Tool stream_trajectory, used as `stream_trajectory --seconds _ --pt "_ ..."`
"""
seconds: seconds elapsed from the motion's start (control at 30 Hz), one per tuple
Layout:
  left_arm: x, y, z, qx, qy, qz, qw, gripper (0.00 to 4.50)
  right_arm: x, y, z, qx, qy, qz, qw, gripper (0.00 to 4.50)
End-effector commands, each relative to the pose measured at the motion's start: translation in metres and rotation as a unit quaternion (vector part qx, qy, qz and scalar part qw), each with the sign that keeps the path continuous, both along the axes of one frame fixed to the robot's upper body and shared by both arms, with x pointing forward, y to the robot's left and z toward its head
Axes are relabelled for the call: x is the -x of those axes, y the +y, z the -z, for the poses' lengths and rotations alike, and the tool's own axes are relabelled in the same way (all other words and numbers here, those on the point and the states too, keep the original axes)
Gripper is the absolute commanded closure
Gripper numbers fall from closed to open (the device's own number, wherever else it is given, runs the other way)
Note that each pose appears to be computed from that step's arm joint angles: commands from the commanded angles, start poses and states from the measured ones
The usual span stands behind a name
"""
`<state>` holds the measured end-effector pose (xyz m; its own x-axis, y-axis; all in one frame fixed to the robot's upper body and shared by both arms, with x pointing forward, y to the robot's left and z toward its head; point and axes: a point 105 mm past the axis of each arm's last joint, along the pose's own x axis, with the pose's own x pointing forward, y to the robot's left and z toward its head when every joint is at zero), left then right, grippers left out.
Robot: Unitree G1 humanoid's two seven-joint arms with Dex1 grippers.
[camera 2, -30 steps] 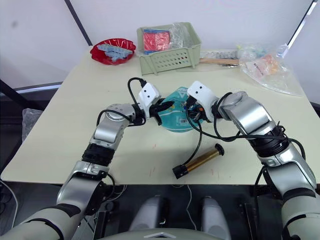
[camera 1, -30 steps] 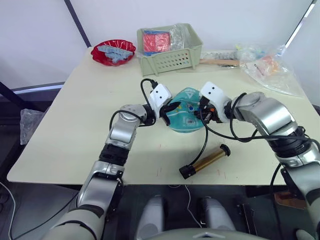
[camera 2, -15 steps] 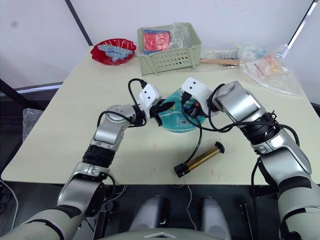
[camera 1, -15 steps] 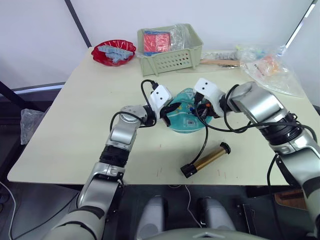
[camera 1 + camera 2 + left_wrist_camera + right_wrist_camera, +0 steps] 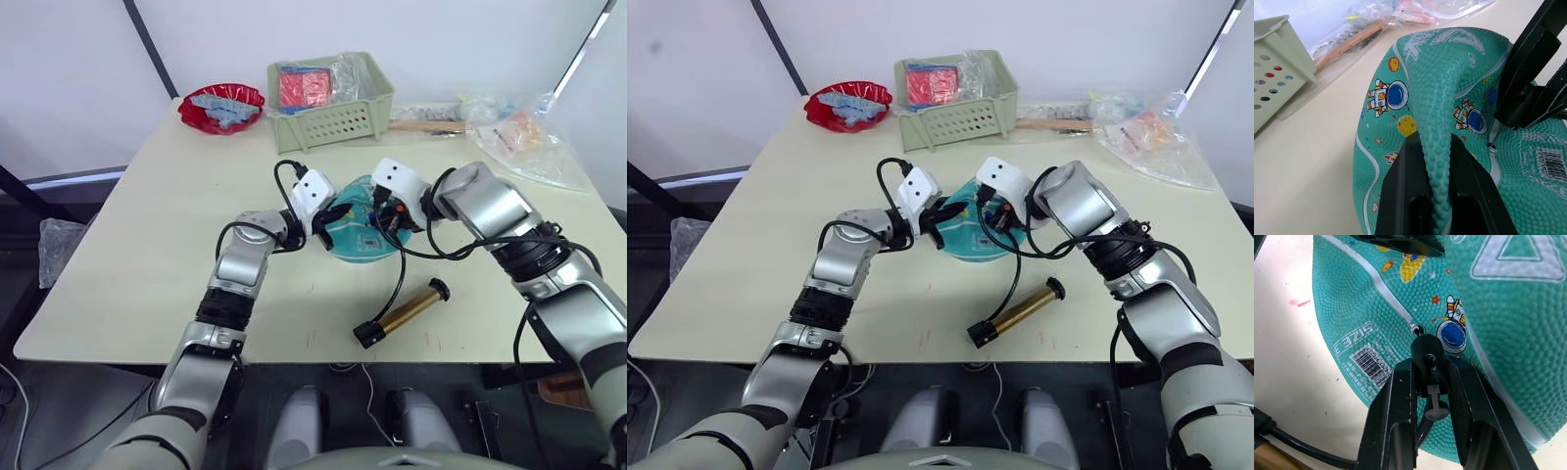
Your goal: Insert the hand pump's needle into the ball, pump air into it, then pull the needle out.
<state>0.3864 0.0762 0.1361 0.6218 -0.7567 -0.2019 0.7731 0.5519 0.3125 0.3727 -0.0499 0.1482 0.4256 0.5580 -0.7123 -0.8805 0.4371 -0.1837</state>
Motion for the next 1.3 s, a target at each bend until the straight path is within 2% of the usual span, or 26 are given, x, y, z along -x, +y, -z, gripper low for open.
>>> stream_trajectory --seconds 0.03,0.6,0.93,1.3 --pt "0.022 -0.042 0.021 0.001 0.038 0.079 0.996 4.48 0.006 0.021 0.017 0.006 0.008 -0.036 0.999 4.14" --pt "0.021 -0.041 0.022 0.003 0.041 0.071 0.997 4.48 0.010 0.031 0.051 0.056 0.026 -0.083 0.995 4.14" --pt "0.021 -0.040 0.023 0.003 0.041 0.069 0.997 4.48 0.012 0.031 0.062 0.071 0.027 -0.091 0.993 4.14" --pt "0.025 -0.041 0.025 0.003 0.044 0.073 0.996 4.48 0.010 0.036 0.063 0.057 0.004 -0.089 0.994 4.14"
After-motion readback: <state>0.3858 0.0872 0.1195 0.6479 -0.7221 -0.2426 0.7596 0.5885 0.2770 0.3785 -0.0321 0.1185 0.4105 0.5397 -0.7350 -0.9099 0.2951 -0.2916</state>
